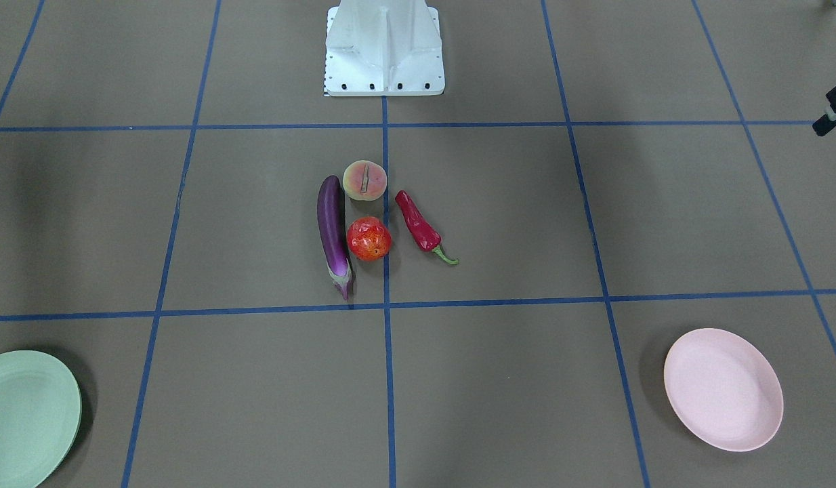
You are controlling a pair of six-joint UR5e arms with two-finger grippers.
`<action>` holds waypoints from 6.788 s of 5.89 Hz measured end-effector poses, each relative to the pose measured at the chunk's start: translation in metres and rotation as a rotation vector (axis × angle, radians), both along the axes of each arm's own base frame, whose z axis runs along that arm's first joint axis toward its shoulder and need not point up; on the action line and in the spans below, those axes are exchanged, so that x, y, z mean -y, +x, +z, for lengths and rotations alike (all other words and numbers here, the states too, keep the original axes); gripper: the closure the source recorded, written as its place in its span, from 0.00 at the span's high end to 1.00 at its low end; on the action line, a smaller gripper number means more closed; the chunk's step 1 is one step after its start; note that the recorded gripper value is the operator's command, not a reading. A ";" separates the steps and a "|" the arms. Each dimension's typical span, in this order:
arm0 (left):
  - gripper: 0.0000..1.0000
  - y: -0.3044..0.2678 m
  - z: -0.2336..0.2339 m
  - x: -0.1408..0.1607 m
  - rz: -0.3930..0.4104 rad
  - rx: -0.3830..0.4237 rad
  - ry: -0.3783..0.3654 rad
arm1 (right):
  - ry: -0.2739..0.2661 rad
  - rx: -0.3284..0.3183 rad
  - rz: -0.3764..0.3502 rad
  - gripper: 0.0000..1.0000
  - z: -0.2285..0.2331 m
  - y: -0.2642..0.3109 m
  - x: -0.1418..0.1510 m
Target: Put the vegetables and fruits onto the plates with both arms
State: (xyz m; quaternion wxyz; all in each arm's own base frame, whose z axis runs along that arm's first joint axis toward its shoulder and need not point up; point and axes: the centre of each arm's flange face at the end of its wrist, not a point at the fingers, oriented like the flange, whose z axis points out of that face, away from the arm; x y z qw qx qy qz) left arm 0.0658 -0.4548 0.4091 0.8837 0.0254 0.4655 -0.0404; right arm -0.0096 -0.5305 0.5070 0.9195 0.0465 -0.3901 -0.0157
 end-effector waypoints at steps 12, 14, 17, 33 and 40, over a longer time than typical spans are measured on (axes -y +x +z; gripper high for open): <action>0.01 0.549 -0.186 0.051 -0.195 0.140 -0.548 | -0.094 0.178 -0.084 1.00 -0.022 -0.108 -0.036; 0.00 0.550 -0.190 0.057 -0.210 0.132 -0.545 | -0.094 0.178 -0.091 1.00 -0.022 -0.113 -0.037; 0.00 0.499 -0.230 0.082 -0.229 0.043 -0.536 | -0.099 0.172 -0.123 1.00 -0.026 -0.136 -0.040; 1.00 0.166 0.107 0.337 -0.279 0.264 -0.223 | -0.183 0.241 0.233 0.99 -0.276 -0.536 -0.092; 1.00 0.169 0.096 0.336 -0.319 0.230 -0.227 | -0.142 0.187 0.306 0.09 -0.278 -0.569 -0.062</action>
